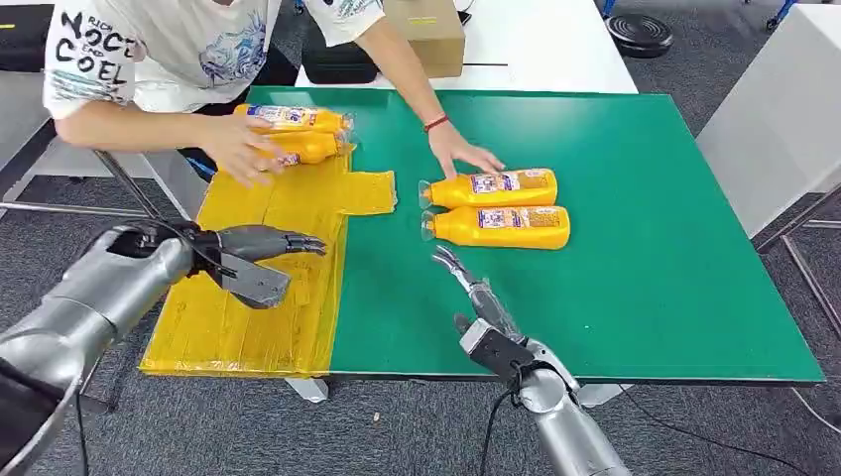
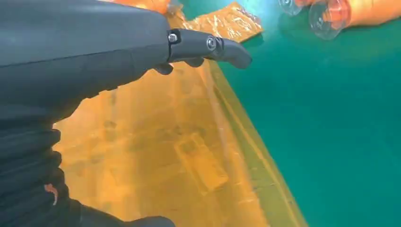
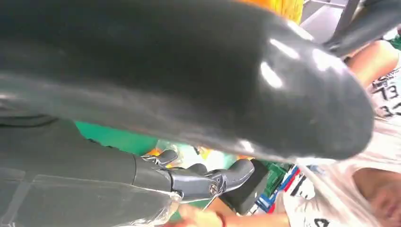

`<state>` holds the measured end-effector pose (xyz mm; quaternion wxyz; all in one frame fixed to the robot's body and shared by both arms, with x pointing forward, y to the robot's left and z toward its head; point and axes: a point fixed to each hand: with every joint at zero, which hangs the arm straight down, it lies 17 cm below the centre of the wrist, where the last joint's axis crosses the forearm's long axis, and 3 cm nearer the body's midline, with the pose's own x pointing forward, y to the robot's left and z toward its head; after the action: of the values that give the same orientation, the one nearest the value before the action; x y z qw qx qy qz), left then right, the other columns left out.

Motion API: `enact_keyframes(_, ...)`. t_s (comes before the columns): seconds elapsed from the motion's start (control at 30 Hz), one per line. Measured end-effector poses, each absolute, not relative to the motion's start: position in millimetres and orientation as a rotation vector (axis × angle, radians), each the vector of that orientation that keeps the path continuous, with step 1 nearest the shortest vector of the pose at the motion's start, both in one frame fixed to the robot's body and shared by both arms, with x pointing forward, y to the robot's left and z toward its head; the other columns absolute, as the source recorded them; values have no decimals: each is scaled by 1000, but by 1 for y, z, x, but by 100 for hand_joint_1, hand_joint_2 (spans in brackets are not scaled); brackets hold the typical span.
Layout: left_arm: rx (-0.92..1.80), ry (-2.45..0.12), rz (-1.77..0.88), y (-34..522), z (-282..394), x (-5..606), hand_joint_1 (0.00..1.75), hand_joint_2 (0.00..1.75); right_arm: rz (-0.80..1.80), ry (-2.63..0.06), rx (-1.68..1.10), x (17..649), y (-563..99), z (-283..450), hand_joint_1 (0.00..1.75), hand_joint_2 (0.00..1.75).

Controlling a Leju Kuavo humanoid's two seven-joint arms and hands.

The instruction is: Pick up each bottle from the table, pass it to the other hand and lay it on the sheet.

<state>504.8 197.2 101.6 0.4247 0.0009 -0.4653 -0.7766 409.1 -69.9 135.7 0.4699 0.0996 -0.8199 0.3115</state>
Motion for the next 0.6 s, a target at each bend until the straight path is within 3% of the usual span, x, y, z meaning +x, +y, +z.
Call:
enact_keyframes(0.13, -26, -1288, -1920, 192, 142, 506, 0, 175, 753, -1999, 236, 404, -74, 130, 0, 0)
enact_keyframes(0.33, 145, -1770, -1690, 132, 173, 521, 0, 175, 786, -1994, 71, 409, -88, 131, 0, 0)
enact_keyframes(0.37, 173, -1843, -1615, 116, 177, 521, 0, 175, 787, -1989, 37, 413, -92, 132, 0, 175)
enact_keyframes(0.6, 197, -1989, -1059, 84, 176, 517, 0, 175, 893, -1929, -260, 461, -119, 138, 0, 175)
